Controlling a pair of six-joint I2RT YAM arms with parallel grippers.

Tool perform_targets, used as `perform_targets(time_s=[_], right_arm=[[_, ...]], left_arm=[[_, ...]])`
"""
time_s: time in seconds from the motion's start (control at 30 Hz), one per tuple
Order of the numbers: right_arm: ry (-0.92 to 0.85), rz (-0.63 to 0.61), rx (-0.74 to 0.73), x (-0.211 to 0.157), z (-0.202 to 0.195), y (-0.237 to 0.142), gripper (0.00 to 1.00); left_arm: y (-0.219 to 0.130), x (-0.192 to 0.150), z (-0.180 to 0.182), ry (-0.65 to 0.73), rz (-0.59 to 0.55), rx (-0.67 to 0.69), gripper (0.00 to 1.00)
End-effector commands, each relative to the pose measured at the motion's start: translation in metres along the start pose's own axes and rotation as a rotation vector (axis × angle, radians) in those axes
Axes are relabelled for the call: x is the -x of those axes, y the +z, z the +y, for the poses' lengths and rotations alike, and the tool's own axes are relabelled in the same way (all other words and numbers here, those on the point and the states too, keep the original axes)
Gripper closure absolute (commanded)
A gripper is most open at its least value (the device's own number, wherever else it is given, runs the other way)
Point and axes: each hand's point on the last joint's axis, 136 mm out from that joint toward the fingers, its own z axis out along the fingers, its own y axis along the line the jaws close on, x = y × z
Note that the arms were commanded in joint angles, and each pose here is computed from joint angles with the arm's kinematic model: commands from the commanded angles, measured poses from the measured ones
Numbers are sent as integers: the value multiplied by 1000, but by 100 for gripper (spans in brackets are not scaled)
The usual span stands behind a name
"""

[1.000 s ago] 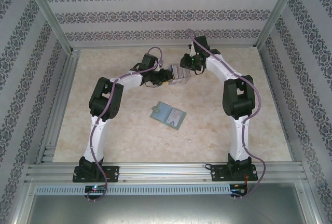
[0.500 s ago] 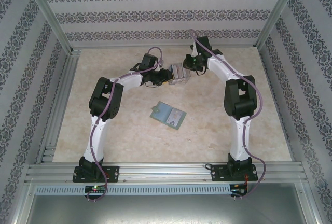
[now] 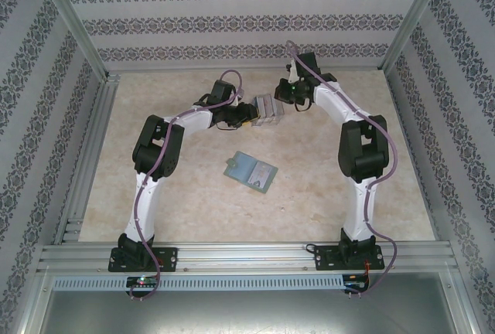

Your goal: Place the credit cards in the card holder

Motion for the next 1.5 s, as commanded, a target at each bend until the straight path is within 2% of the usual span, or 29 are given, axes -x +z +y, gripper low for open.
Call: perform_targets(time_s=[0.0,0.37,0.73,0.87,1.13,1.33,1.47], right_arm=[[-12,-56,40,13,13,-35,100],[12,-84,89,16,6,-64,100],[11,-74,286,-4,47,-99,100],[14,-37,348,-35,61,-110,100],[65,68,417,-114,69,-112,100],[121,163,440,-171,68,-94,100],[201,182,443,-201,61,-73,100]], left_arm=[[2,0,-20,38,-10,-45,63],[-29,6,-34,106,-59,-2,62],[-66,6,-54,96,-109,-80,60],[-81,0,-48,96,-107,-81,60],[-100,-35,-23,117,-37,-32,60],[-105,-69,0,121,31,4,60],[-110,-92,20,126,92,70,60]])
